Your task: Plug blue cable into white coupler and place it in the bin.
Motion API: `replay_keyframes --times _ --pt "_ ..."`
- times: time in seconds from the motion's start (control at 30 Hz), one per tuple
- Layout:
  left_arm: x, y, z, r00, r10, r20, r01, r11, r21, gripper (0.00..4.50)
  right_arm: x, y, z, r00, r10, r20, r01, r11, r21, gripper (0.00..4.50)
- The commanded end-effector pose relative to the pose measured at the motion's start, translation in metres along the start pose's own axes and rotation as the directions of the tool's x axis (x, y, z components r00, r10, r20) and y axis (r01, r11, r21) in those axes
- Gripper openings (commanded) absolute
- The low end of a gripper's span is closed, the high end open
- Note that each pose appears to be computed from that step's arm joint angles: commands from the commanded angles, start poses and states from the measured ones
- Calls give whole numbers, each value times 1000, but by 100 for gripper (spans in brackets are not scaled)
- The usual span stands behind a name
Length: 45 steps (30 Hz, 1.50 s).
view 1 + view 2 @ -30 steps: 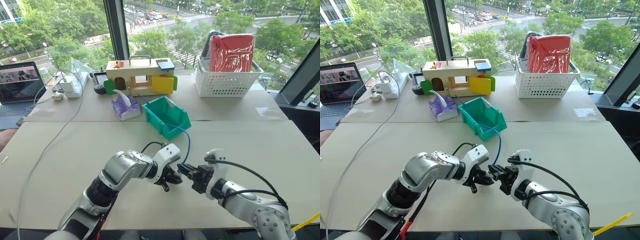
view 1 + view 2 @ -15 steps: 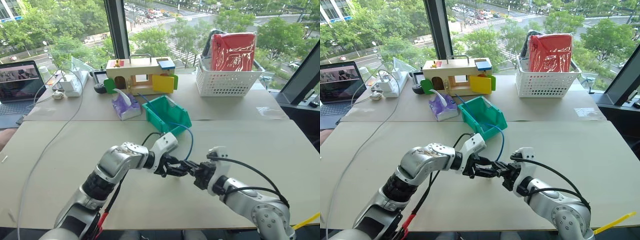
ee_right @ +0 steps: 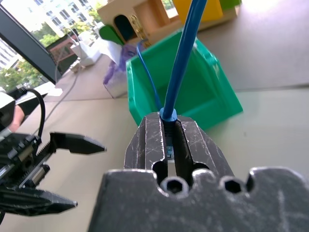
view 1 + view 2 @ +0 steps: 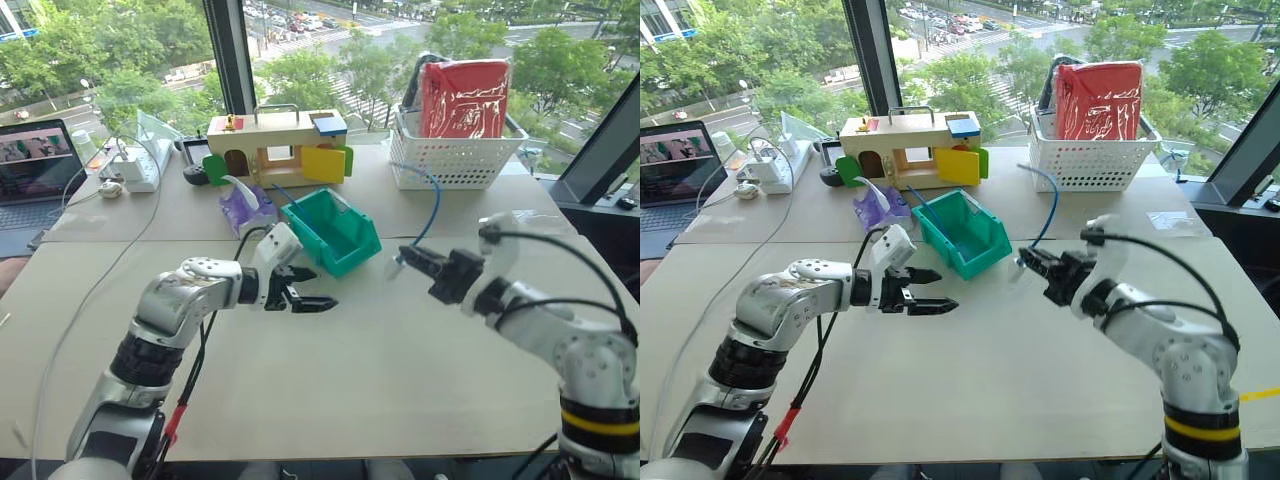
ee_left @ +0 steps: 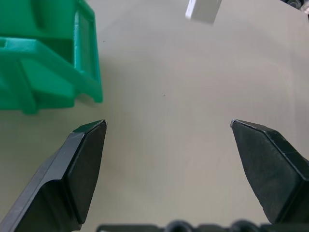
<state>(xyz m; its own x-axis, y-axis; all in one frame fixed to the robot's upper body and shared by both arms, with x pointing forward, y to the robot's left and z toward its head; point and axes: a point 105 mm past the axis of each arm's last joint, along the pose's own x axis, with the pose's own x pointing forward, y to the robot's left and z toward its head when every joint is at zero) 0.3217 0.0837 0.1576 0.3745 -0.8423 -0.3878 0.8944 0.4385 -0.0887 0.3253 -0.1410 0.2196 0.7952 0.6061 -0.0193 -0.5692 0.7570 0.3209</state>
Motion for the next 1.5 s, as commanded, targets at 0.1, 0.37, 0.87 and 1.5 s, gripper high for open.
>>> replay_keyframes --times 0.1,0.37,0.87,1.5 --pt "-16 8 -8 995 96 16 -96 995 10 443 52 4 16 992 100 -73 -114 967 -227 0" --pt "-24 1 -31 984 177 -11 -177 984 -8 443 123 -15 26 990 107 -95 -138 892 -430 0" --pt "-46 7 -13 941 313 126 -310 950 -47 450 151 5 43 978 208 -33 -205 904 -374 281" --pt "-102 46 4 743 471 476 -531 847 -10 450 -5 -42 53 986 161 39 -119 852 -510 446"
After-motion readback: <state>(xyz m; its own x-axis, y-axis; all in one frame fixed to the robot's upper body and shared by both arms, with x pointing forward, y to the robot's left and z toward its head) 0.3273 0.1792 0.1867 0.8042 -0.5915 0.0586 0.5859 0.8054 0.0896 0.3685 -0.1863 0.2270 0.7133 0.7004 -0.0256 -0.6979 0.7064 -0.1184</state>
